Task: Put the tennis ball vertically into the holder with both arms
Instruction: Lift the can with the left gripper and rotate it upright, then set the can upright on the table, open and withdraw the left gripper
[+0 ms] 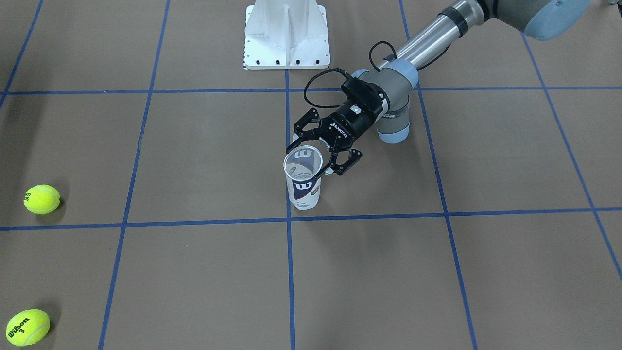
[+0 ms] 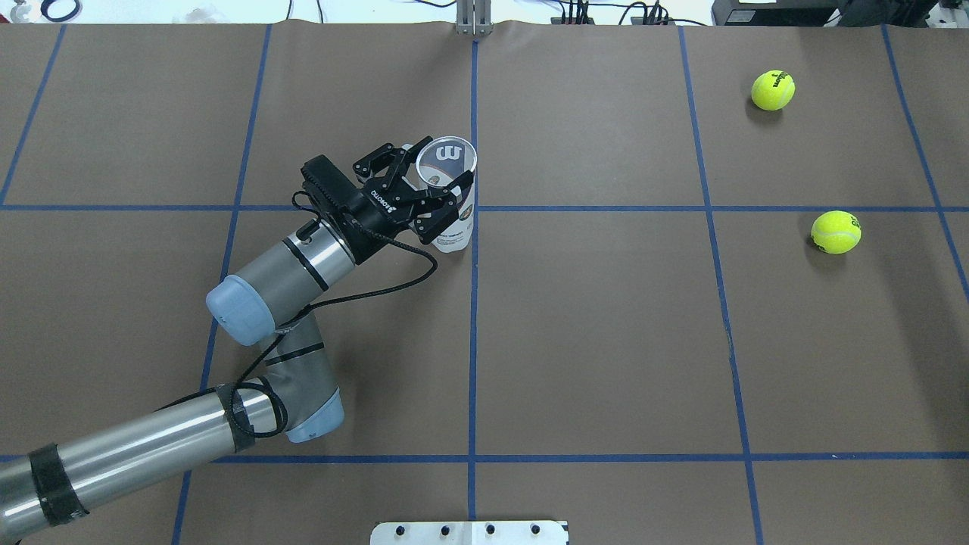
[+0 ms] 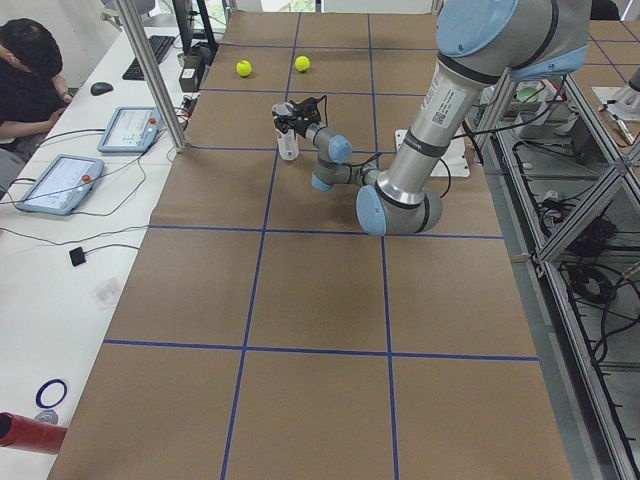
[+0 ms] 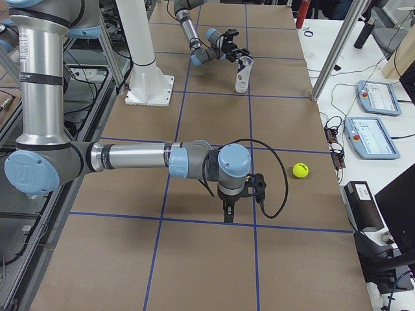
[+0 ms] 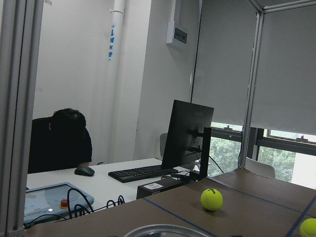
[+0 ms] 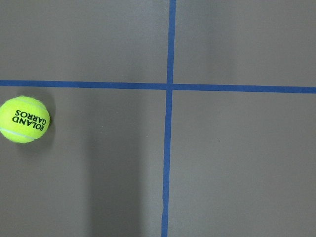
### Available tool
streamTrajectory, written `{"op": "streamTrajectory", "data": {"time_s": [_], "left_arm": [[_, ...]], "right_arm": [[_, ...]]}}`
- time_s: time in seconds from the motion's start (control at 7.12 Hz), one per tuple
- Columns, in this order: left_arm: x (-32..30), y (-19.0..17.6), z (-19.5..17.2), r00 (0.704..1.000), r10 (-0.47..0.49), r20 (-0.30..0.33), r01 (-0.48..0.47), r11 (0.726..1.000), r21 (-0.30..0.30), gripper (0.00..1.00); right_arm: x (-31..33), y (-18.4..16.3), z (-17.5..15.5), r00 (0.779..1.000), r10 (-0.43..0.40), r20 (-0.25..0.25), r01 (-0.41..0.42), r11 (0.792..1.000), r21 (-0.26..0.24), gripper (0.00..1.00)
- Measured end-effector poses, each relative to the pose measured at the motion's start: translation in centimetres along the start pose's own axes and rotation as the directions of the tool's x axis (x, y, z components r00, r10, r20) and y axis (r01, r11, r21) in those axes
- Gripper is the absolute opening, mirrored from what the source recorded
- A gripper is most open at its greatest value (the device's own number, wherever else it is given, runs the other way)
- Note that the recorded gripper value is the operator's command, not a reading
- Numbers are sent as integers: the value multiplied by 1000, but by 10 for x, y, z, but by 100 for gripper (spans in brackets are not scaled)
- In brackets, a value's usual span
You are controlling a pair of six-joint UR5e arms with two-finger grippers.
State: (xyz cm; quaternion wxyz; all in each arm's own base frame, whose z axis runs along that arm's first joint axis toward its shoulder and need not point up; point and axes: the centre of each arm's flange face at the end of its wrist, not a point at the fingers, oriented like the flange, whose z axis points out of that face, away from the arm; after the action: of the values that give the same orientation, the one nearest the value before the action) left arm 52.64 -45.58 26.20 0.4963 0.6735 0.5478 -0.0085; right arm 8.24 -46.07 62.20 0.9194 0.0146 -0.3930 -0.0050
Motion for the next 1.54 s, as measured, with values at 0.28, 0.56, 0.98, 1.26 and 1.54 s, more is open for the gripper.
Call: {"op": "streamTrajectory", "data": {"time_s": [0.28,0.56,0.98,1.26,1.54], "left_arm": [[2,2,-1,1000,-2,-3,2,1000,-4,98],[4,3,-1,1000,-6,-5,6,1000,-5,98],[12,-11,1,999,-24,-21,25,999,22,98],[24,-50,4,998,-36,-42,39,997,71,98],[22,-99,-11,1000,1,-8,0,1000,28,98]], "right_arm": [[0,0,0,1000,0,0,0,1000,0,99],[0,0,0,1000,0,0,0,1000,0,99],[-1,0,0,1000,-1,0,1,1000,1,99],[0,0,0,1000,-1,0,1,1000,1,99],[-1,-1,-1,1000,-3,-1,3,1000,2,99]]}}
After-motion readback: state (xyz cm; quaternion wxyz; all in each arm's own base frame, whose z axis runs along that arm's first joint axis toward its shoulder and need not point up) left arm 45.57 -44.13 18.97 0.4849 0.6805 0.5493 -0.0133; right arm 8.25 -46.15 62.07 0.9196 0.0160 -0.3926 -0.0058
